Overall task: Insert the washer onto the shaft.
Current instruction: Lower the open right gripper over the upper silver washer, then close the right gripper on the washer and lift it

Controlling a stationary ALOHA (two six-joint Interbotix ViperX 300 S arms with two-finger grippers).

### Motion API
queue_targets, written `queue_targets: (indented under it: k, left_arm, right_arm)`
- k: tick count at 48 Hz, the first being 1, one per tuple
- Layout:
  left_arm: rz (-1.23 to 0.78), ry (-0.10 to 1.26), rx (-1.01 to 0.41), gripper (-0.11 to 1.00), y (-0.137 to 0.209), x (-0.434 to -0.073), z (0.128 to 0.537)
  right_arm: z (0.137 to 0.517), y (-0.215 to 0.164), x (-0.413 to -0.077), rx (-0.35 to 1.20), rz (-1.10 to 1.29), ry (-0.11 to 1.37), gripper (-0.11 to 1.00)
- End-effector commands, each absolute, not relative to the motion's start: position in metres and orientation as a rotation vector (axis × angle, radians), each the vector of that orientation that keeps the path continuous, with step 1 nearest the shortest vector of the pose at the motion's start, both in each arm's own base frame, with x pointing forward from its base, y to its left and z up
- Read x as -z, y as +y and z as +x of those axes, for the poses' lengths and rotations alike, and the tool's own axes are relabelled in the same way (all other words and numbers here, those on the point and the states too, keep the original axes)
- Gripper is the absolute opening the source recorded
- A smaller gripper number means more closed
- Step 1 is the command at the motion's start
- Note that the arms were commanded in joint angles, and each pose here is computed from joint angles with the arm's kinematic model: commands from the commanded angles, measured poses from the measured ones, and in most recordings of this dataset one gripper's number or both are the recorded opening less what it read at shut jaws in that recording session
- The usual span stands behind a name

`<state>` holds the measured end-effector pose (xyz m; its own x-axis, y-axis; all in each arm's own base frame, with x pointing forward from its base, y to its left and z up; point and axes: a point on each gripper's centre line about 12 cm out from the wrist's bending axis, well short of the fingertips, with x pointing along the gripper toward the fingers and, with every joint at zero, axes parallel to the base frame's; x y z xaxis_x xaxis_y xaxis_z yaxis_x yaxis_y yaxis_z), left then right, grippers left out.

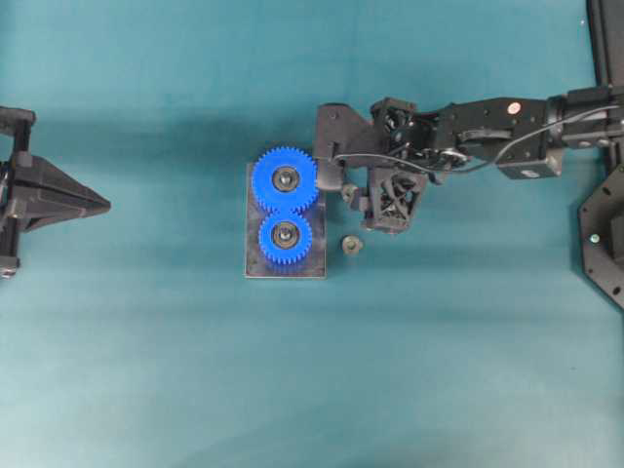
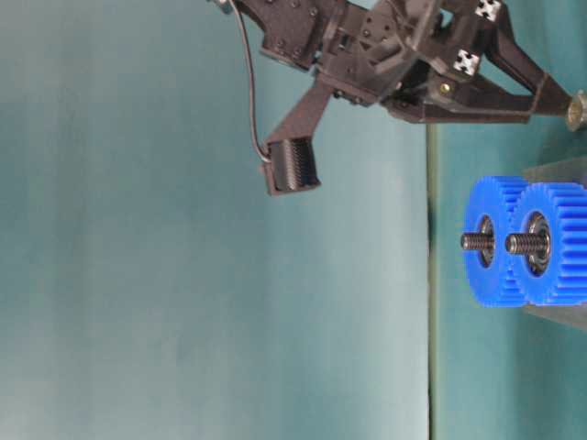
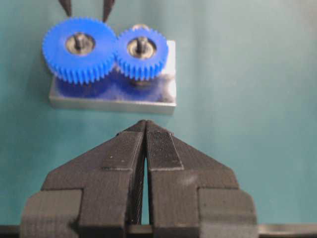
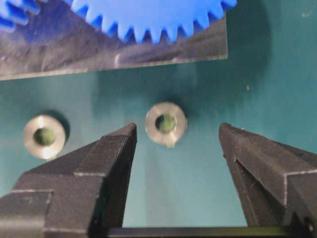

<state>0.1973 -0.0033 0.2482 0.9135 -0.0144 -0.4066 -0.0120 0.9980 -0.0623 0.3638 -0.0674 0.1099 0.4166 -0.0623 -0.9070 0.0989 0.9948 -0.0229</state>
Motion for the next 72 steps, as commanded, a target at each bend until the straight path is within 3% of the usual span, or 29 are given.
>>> queue_targets:
  k: [1,38,47,55,65,72]
  left_arm:
    - [-0.064,0.405,0.001,0.01,-0.003,-0.253,0.199]
    - [-0.065,0.419,0.000,0.01,-0.003,-0.249,0.199]
    - [-0.065,0.419,0.000,0.01,-0.003,-0.249,0.199]
    - [-0.067,0.422,0.000,0.01,-0.003,-0.248,0.199]
    - [-0.067,0.422,0.000,0.01,-0.003,-0.248,0.199]
    - [-0.067,0.421,0.001,0.01,-0.004,-0.248,0.198]
  right_arm:
    - [0.371,-0.069,-0.118,0.101,0.028,1.105,0.72]
    - [0.372,-0.064,-0.098,0.090,0.036,1.158,0.69]
    - [0.372,-0.059,-0.094,0.086,0.043,1.169,0.55]
    - [0.370,-0.059,-0.091,0.102,0.073,1.202,0.32]
    - [0.373,-0.062,-0.096,0.134,0.119,1.204,0.32]
    - [0.382,-0.061,-0.118,0.130,0.113,1.164,0.32]
